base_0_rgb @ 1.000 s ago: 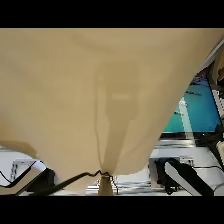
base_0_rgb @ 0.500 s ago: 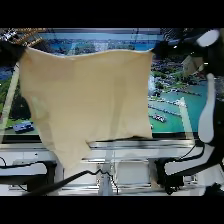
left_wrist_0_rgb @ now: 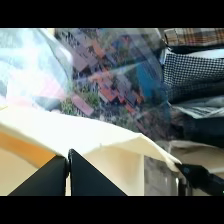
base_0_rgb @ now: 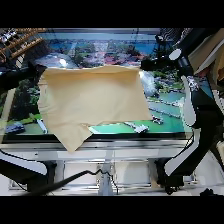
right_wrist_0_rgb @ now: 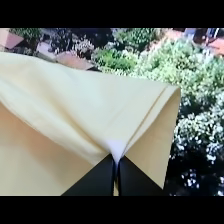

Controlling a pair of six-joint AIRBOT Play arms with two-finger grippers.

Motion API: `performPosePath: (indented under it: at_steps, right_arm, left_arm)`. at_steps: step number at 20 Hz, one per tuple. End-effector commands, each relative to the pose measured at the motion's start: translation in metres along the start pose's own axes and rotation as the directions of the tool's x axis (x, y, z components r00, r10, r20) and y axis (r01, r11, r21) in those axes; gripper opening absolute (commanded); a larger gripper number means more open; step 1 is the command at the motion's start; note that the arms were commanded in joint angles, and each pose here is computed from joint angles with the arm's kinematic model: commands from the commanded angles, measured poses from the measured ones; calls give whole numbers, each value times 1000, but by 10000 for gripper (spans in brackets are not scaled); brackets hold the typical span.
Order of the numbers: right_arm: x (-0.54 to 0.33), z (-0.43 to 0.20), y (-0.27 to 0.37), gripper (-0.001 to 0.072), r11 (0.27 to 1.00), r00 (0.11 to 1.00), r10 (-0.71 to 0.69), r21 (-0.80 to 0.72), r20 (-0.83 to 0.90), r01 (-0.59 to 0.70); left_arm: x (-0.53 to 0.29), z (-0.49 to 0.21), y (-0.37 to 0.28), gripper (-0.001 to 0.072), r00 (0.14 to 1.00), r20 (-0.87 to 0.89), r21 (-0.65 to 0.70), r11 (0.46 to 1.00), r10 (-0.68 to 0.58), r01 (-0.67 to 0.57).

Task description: Fold the clothes and pants, and hang the long-sleeved shirts on hangers.

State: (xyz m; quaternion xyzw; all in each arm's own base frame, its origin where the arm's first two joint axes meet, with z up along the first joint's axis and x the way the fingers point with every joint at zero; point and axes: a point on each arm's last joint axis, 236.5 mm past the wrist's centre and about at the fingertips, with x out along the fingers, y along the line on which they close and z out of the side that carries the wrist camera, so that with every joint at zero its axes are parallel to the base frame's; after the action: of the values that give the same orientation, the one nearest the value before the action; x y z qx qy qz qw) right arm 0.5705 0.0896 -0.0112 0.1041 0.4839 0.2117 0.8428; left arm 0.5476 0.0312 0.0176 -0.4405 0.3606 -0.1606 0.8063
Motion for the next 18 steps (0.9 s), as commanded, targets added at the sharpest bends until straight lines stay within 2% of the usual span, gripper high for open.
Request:
performPosePath:
  at_steps: [1, 5, 7, 8, 9, 10, 11, 12, 13, 14, 15, 17, 18]
  right_arm:
    - [-6, -51, -4, 20, 998, 977, 32, 51, -211, -22]
    - [-7, -75, -1, 20, 999, 950, 26, 29, -310, -18]
    - [-2, -74, -1, 20, 999, 952, 12, 35, -304, -2]
    - [0, -74, -1, 22, 1000, 952, 7, 30, -305, 2]
    - [0, -76, 2, 22, 1000, 950, 10, 26, -313, -2]
    - [-1, -81, 5, 49, 1000, 943, 16, 24, -334, -8]
    - [-3, -87, 6, 120, 1000, 932, 19, 28, -362, -10]
    - [-7, -96, 6, 260, 999, 917, 19, 42, -399, -2]
    - [-15, -109, 2, 463, 999, 891, 14, 48, -453, 8]
    - [-25, -126, -2, 514, 999, 852, 13, 50, -523, 16]
    - [-38, -141, -9, 514, 997, 812, 7, 63, -584, 37]
    - [-57, -166, -26, 514, 985, 772, 41, 157, -634, 76]
    - [-63, -180, -33, 514, 973, 766, 67, 210, -639, 90]
  left_arm:
    - [-31, -29, 19, 6, 988, -155, -87, 996, -19, 5]
    - [-61, -66, 73, 6, 931, -325, -101, 973, 167, -210]
    - [-60, -76, 84, 7, 907, -361, -62, 964, 219, -258]
    - [-57, -78, 86, 31, 901, -368, -51, 963, 229, -265]
    - [-52, -81, 86, 214, 899, -373, -50, 963, 228, -265]
    - [-50, -83, 86, 342, 896, -381, -48, 963, 227, -264]
    - [-49, -86, 84, 362, 894, -390, -47, 964, 223, -261]
    - [-51, -90, 81, 362, 888, -409, -55, 966, 210, -254]
    - [-57, -100, 77, 362, 872, -452, -79, 965, 190, -251]
    - [-70, -114, 74, 361, 838, -518, -86, 965, 169, -247]
    - [-87, -132, 74, 358, 785, -594, -89, 956, 173, -279]
    - [-129, -161, 90, 358, 664, -689, -22, 909, 288, -417]
    - [-141, -171, 92, 358, 654, -674, 9, 889, 344, -458]
